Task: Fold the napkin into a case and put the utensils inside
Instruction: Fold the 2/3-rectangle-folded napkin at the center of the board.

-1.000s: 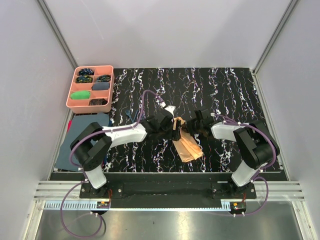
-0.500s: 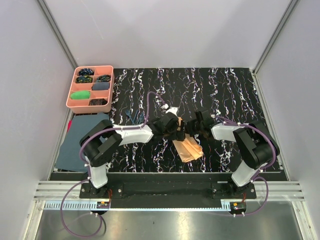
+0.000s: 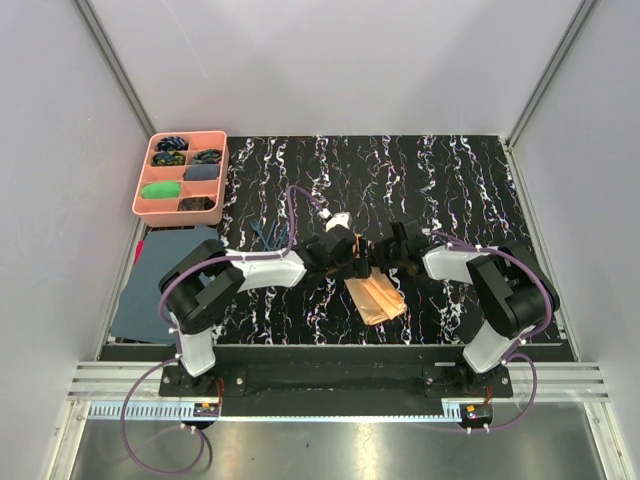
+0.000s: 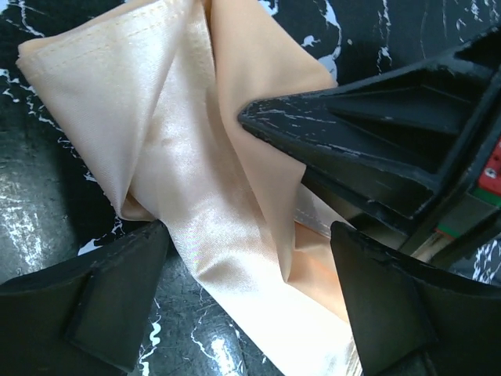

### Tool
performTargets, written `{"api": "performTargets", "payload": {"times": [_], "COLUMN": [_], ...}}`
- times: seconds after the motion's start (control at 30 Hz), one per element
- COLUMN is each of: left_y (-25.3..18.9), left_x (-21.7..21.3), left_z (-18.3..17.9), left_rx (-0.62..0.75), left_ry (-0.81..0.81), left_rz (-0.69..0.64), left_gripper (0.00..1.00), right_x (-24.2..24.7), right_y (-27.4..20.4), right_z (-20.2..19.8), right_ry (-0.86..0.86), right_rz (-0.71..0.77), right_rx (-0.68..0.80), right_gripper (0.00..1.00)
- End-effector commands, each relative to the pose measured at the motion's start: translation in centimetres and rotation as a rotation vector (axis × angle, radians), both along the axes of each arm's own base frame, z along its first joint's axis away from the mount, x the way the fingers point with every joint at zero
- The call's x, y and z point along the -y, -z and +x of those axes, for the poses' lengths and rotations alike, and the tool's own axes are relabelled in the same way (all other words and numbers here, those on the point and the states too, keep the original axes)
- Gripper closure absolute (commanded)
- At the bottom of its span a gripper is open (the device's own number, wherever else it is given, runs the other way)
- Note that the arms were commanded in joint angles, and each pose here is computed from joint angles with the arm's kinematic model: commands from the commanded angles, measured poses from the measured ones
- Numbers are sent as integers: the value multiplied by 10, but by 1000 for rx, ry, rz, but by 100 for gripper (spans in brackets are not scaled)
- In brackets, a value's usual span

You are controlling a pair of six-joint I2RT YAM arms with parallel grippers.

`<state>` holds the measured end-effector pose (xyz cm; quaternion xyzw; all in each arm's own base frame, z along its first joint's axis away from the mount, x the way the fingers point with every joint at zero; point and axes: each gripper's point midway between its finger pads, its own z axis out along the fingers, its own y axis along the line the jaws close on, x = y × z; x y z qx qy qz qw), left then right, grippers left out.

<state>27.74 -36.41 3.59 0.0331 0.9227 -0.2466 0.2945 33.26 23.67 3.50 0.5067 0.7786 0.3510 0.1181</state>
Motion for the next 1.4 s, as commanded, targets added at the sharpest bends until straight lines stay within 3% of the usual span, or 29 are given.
{"api": "performTargets", "payload": {"times": [0.0, 0.3, 0.33, 0.47, 0.67, 0.7, 0.8, 1.0, 1.07, 1.17, 1.37], "left_y": [11, 30, 32, 41, 46, 46, 47, 42, 39, 36, 28], "left_x": [-6, -19, -19, -21, -20, -20, -18, -18, -16, -12, -7], "left_z": [18, 14, 12, 9, 4, 4, 3, -1, -1, -4, -7], "left_rx": [-12, -27, -31, -52, -66, -65, -71, -74, -86, -107, -138], "left_ry": [-110, -114, -104, -91, -69, -66, -56, -38, -30, -15, -1], "left_rz": [44, 103, 107, 117, 116, 117, 113, 98, 75, 49, 11], "left_gripper": [15, 50, 52, 63, 65, 66, 67, 69, 70, 74, 77], "right_x": [-9, -13, -16, -23, -21, -15, -7, 23, 26, 27, 34], "right_y": [-18, -22, -26, -34, -64, -63, -76, -52, -45, -45, -49], "right_z": [-1, -1, 0, 0, -10, -15, -24, -73, -86, -96, -110], "right_ry": [-17, -94, -151, -324, -598, -654, -768, -968, -989, -983, -1027], "right_rz": [36, 15, -12, -77, -207, -253, -311, -402, -380, -356, -386], "right_rx": [33, 87, 134, 246, 416, 425, 450, 412, 386, 393, 437], "right_gripper": [100, 93, 79, 49, 31, 24, 19, 18, 28, 35, 30]}}
